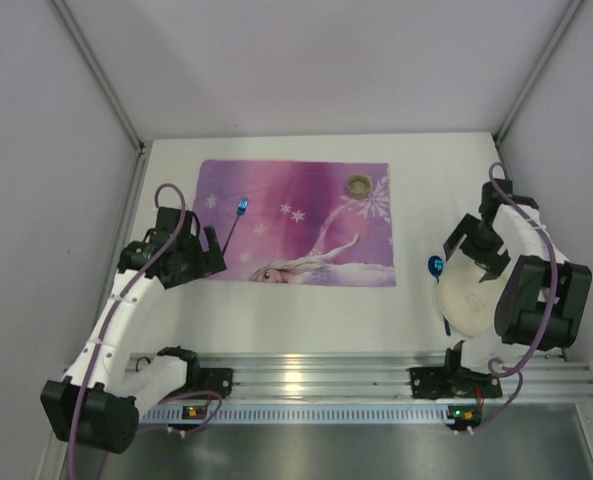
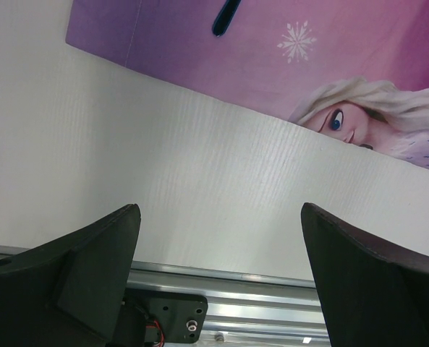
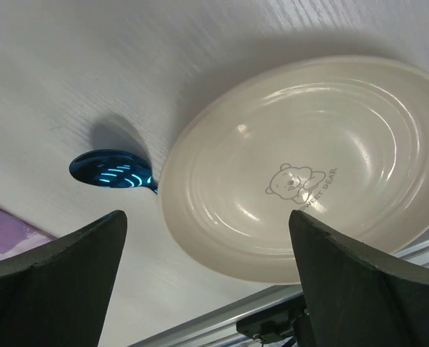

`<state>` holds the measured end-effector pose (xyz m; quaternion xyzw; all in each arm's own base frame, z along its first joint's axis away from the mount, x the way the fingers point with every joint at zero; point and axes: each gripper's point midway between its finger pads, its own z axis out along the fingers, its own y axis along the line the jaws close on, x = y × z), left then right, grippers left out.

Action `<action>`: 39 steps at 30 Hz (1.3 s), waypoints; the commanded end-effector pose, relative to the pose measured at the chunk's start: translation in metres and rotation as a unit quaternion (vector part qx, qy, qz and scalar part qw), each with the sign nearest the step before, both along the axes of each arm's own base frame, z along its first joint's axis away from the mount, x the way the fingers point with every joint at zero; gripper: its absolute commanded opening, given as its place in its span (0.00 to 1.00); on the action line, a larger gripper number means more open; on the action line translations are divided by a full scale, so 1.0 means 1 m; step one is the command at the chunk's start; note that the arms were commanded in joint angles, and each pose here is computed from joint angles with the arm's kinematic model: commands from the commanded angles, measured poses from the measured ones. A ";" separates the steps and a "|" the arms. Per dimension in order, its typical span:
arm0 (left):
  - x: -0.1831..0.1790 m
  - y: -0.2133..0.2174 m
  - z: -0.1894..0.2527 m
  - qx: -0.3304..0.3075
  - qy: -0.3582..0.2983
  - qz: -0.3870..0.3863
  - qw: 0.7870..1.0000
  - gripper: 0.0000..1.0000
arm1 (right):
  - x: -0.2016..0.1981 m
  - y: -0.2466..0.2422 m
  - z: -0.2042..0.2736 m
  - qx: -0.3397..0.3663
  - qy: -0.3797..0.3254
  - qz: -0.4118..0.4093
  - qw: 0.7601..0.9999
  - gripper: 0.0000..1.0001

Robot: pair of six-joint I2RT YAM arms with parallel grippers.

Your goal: Set the dinner table for one person

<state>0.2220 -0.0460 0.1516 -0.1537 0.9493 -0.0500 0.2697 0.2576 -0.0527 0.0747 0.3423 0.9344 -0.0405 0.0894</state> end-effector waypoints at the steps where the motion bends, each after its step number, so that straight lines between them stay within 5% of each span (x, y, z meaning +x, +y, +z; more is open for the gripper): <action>1: 0.006 -0.004 0.008 -0.006 -0.028 -0.011 1.000 0.98 | 0.001 -0.010 -0.009 -0.013 0.008 0.002 1.000 0.93; 10: 0.004 -0.007 0.008 -0.004 -0.025 -0.021 0.999 0.98 | 0.025 -0.012 -0.035 -0.003 0.013 -0.002 1.000 0.76; 13: 0.004 -0.007 0.006 -0.003 -0.022 -0.021 1.000 0.98 | 0.031 -0.014 -0.039 -0.004 0.017 0.001 1.000 0.55; 18: 0.004 -0.007 0.005 -0.002 -0.019 -0.019 1.000 0.98 | 0.032 -0.014 -0.040 -0.005 0.028 0.009 1.000 0.00; 24: 0.005 -0.007 0.003 -0.002 -0.015 -0.018 1.000 0.98 | 0.052 0.003 0.014 -0.028 -0.030 0.026 0.999 0.00; 27: 0.005 -0.007 0.002 -0.002 -0.014 -0.016 1.000 0.98 | 0.086 0.051 0.087 -0.038 -0.114 0.070 0.990 0.00; 31: 0.006 -0.007 0.001 -0.002 -0.012 -0.013 1.000 0.98 | 0.104 0.182 0.160 -0.028 -0.213 0.187 0.959 0.00; 39: 0.006 -0.004 -0.004 0.005 0.000 -0.004 1.000 0.98 | 0.131 0.434 0.182 0.151 -0.320 0.357 0.865 0.00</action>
